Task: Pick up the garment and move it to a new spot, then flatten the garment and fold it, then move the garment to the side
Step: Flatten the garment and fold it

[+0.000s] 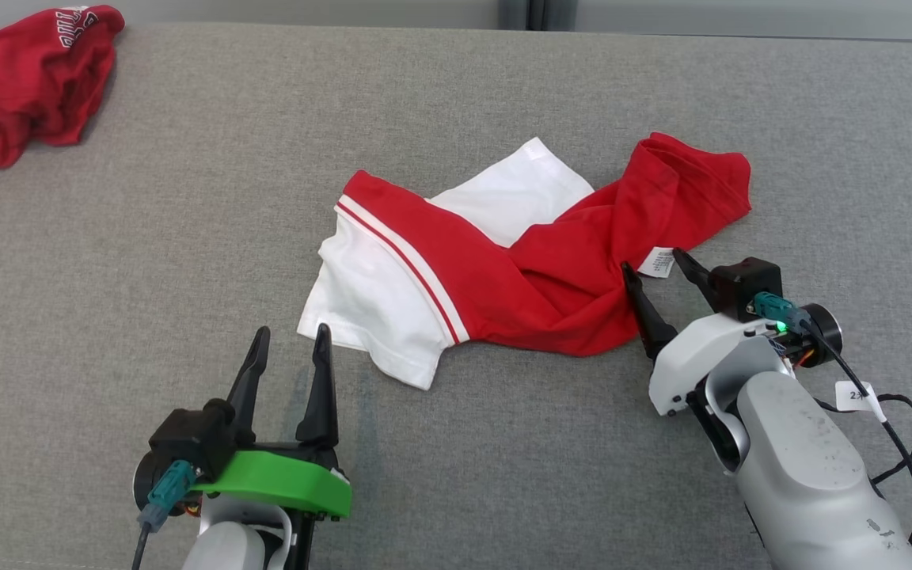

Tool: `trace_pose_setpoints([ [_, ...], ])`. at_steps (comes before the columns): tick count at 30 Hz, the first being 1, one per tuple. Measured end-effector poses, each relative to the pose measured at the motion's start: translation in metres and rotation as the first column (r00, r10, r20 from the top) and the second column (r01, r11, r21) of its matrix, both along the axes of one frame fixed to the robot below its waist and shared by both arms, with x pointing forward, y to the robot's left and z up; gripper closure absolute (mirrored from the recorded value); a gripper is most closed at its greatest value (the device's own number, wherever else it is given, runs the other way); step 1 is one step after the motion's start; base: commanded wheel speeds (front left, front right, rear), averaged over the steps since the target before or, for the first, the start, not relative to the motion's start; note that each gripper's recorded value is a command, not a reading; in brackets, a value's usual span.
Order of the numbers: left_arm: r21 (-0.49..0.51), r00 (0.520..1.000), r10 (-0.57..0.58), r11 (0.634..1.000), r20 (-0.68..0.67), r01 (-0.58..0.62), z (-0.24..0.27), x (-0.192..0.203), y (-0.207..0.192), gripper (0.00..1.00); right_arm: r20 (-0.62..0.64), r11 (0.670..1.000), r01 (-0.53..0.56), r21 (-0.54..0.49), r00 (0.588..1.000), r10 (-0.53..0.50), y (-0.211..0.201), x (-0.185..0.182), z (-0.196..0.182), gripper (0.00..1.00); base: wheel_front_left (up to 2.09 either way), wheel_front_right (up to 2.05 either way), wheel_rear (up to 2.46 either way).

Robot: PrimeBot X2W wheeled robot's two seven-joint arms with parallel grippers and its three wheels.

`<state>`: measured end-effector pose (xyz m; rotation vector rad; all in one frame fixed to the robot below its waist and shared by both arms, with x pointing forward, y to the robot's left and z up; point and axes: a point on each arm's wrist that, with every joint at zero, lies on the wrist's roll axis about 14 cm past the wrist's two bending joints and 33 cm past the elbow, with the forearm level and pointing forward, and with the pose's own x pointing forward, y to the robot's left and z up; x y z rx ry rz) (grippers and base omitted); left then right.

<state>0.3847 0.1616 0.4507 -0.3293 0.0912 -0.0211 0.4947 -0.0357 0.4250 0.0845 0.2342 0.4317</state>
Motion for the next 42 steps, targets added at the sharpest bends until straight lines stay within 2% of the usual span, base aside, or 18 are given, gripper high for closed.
trace_pose_setpoints([
  [11,0.003,1.0,0.004,1.0,-0.015,-0.004,-0.005,0.001,0.002,0.0,0.017,0.999,-0.035,-0.001,0.999,0.035,0.015,0.019,0.009,0.0,0.0,0.0,0.0],
  [17,0.005,1.0,0.01,1.0,-0.017,-0.009,-0.005,0.0,0.004,0.0,-0.038,0.997,-0.082,-0.012,0.996,0.081,0.032,0.022,0.001,0.0,0.0,0.0,0.0],
  [19,0.007,1.0,0.014,1.0,-0.015,-0.014,-0.004,0.001,0.005,0.0,-0.049,0.996,-0.09,-0.013,0.995,0.089,0.035,0.022,-0.001,0.51,0.0,0.0,0.0],
  [20,0.008,1.0,0.016,1.0,-0.015,-0.016,-0.004,0.001,0.006,0.0,-0.051,0.996,-0.093,-0.014,0.994,0.092,0.036,0.023,-0.001,0.69,0.0,0.0,0.0],
  [22,0.009,1.0,0.019,1.0,-0.015,-0.019,-0.004,0.0,0.007,0.0,-0.046,0.996,-0.094,-0.004,0.995,0.093,0.038,0.024,0.001,0.97,0.0,0.0,0.0],
  [23,0.009,1.0,0.021,1.0,-0.013,-0.021,-0.004,0.0,0.008,0.0,-0.04,0.996,-0.093,0.002,0.995,0.093,0.038,0.025,0.002,1.0,0.0,0.0,0.0],
  [27,0.007,1.0,0.023,1.0,-0.006,-0.023,-0.001,0.0,0.008,0.0,-0.003,0.997,-0.074,0.02,0.997,0.074,0.034,0.027,0.012,1.0,0.0,0.0,0.0],
  [33,-0.002,1.0,0.002,1.0,-0.001,-0.002,0.0,-0.002,0.0,0.0,0.061,0.998,0.025,0.056,0.998,-0.029,0.001,0.027,0.03,1.0,0.0,0.0,0.0],
  [37,-0.01,1.0,-0.025,1.0,0.0,0.025,0.0,-0.004,-0.009,0.0,0.075,0.99,0.124,0.062,0.989,-0.128,-0.036,0.012,0.03,1.0,0.0,0.0,0.0],
  [42,-0.013,0.998,-0.06,0.998,0.016,0.06,0.005,-0.003,-0.021,0.0,0.056,0.969,0.242,0.054,0.968,-0.245,-0.084,-0.023,0.019,1.0,0.0,0.0,0.0],
])
